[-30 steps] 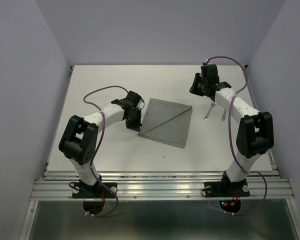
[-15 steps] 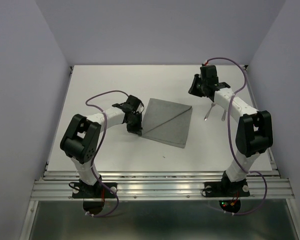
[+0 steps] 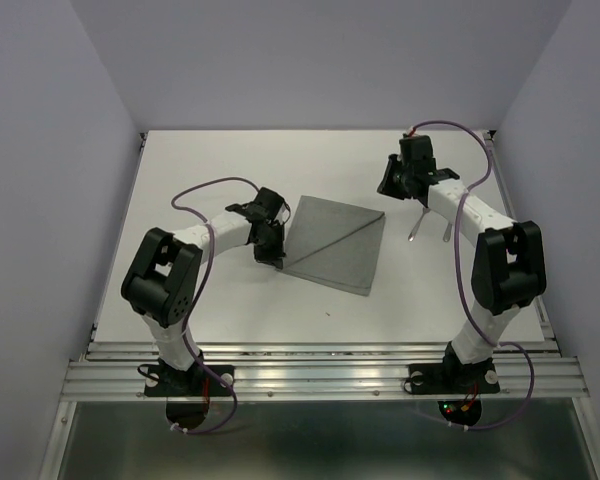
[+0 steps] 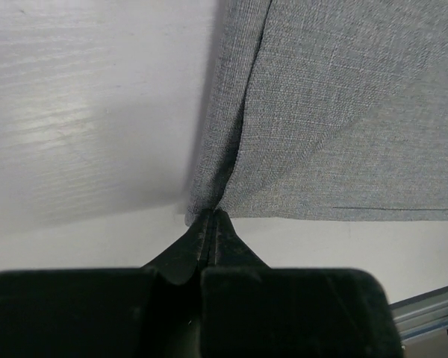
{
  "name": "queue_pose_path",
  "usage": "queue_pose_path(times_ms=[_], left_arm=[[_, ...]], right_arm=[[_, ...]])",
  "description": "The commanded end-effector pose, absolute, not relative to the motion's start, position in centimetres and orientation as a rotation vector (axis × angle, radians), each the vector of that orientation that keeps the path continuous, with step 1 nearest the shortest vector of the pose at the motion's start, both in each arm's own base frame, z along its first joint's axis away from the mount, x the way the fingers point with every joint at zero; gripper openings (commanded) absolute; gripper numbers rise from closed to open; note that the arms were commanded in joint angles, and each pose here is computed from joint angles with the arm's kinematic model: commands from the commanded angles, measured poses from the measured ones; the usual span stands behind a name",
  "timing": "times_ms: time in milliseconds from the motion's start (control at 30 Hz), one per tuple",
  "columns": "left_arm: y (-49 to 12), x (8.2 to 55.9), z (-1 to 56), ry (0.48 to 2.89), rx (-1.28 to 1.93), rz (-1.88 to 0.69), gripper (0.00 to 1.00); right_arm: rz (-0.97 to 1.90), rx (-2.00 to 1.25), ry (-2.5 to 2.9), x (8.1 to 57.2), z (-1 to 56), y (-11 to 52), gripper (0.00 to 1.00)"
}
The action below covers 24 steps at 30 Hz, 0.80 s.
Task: Fold the napkin into a case and place the utensils inside
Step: Smooth out the top corner of the square-folded napkin at the center of the board.
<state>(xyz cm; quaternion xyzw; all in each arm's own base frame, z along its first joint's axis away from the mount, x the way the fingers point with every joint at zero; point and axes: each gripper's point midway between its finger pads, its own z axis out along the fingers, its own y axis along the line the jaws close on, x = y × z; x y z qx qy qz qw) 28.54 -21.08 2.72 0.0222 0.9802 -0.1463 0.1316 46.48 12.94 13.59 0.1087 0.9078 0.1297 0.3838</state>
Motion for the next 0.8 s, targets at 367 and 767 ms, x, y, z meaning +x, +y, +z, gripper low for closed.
queue_pose_path(times_ms=[367, 767], left_arm=[[-21.8, 33.4, 15.2, 2.541, 0.083, -0.446, 0.00], [-22.7, 33.9, 12.7, 2.603, 0.136, -0.444, 0.07]], right_arm=[[0.274, 0.298, 2.346, 42.1, 12.0, 11.0, 0.26], [0.373, 0.277, 2.420, 38.9, 9.7, 12.4, 0.24]])
